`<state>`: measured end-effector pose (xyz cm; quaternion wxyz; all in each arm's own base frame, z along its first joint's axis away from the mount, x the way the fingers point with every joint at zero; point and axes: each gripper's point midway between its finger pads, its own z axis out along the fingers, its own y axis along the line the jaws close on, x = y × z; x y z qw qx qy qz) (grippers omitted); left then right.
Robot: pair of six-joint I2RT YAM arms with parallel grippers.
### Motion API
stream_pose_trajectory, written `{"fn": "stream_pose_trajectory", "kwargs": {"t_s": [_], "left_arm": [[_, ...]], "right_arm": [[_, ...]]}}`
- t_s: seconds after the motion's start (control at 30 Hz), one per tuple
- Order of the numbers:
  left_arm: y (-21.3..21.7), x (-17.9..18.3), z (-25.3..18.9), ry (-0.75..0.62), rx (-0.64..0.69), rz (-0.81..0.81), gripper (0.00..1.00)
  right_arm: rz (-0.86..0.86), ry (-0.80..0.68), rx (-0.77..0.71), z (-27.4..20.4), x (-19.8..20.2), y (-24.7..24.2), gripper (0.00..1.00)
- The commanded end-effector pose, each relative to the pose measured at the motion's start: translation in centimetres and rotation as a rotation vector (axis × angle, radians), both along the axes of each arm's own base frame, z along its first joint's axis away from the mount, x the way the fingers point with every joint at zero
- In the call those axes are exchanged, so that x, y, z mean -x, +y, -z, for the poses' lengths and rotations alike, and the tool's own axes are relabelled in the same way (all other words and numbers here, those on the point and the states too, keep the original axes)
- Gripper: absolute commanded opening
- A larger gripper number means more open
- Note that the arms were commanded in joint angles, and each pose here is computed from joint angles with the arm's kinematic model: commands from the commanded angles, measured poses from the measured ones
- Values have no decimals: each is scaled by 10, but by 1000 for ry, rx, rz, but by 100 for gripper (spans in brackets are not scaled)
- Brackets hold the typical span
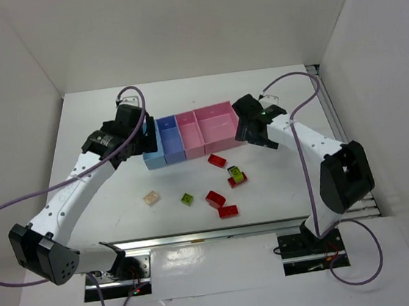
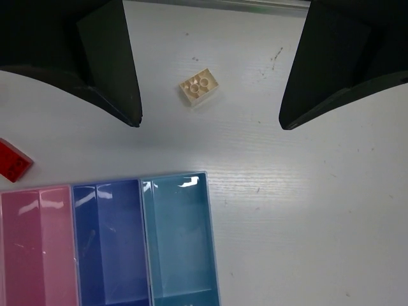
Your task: Sort the legos into containers by color
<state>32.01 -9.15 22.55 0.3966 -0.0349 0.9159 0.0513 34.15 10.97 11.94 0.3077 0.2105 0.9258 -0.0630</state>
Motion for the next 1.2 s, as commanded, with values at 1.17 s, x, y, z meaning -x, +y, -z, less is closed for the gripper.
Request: {"fn": "stream_pose_trajectory", "kwargs": {"t_s": [1.17], "left_arm": [[-59, -12, 5, 68, 180, 201, 98]], "right_arm": [[-770, 29, -53, 27, 61, 96, 75]]}}
